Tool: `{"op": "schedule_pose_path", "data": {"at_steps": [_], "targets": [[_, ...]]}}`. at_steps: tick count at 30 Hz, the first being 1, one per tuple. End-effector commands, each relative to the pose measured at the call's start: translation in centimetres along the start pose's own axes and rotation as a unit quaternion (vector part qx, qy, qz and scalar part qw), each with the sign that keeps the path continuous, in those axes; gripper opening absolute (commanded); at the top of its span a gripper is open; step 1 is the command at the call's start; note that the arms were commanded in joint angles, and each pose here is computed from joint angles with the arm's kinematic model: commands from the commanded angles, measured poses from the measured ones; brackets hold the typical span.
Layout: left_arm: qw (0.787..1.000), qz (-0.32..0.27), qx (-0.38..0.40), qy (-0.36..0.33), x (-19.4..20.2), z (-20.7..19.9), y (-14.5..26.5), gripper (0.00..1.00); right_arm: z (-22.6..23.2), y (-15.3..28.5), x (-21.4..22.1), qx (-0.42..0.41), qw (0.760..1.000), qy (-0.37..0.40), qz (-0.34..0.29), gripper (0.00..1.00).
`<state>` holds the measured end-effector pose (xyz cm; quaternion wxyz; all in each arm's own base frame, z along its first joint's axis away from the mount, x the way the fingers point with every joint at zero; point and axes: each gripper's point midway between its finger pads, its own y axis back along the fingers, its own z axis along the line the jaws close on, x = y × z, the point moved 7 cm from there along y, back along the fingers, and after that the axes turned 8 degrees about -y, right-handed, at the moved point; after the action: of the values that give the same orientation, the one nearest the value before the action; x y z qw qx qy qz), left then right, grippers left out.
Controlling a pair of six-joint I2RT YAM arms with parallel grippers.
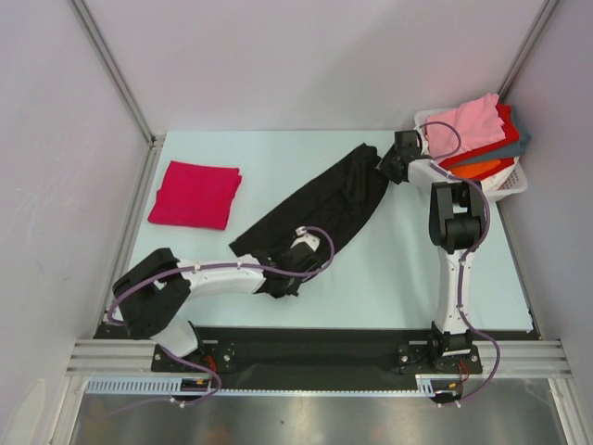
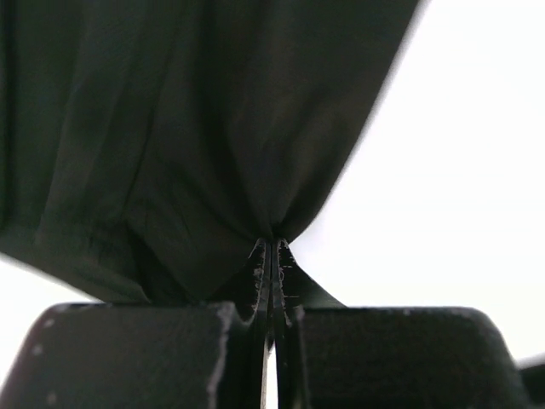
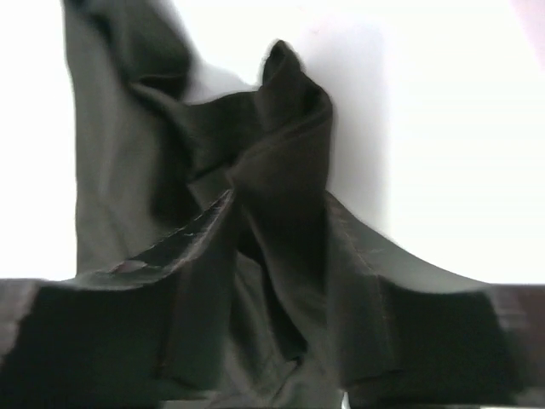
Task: Fold and stack the t-shirts
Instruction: Fold the tshirt
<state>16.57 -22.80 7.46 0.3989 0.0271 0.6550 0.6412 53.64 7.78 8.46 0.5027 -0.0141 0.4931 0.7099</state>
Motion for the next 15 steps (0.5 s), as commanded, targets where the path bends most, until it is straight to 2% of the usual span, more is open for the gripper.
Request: {"op": "schedule_pose_path", "data": {"at_steps": [1,2,3,7,12,15], "targets": [[0.993,-0.002,0.119,0.002,-0.7,-5.2,1.7,0.0,-1.6,-0.1,0.4,0.056,0.998,0.016,-0.006,0.44],[0.992,-0.002,0.126,0.001,-0.8,-5.7,1.8,0.0,-1.7,0.0,0.3,0.058,0.998,0.016,-0.01,0.39],[0.991,-0.001,0.135,-0.001,-1.2,-6.4,1.7,0.0,-1.8,0.1,0.2,0.062,0.998,0.017,-0.012,0.29],[0.985,-0.005,0.17,-0.016,-1.4,-9.4,2.2,0.0,-2.6,0.3,-1.0,0.095,0.995,0.017,-0.039,0.16],[0.974,-0.032,0.224,-0.007,-3.4,-13.7,3.3,0.01,-2.7,0.3,-2.0,0.107,0.993,0.026,-0.052,0.15],[0.964,-0.055,0.259,0.003,-5.1,-15.6,4.0,0.08,-2.2,-0.1,-1.8,0.101,0.993,0.036,-0.049,0.16]]}}
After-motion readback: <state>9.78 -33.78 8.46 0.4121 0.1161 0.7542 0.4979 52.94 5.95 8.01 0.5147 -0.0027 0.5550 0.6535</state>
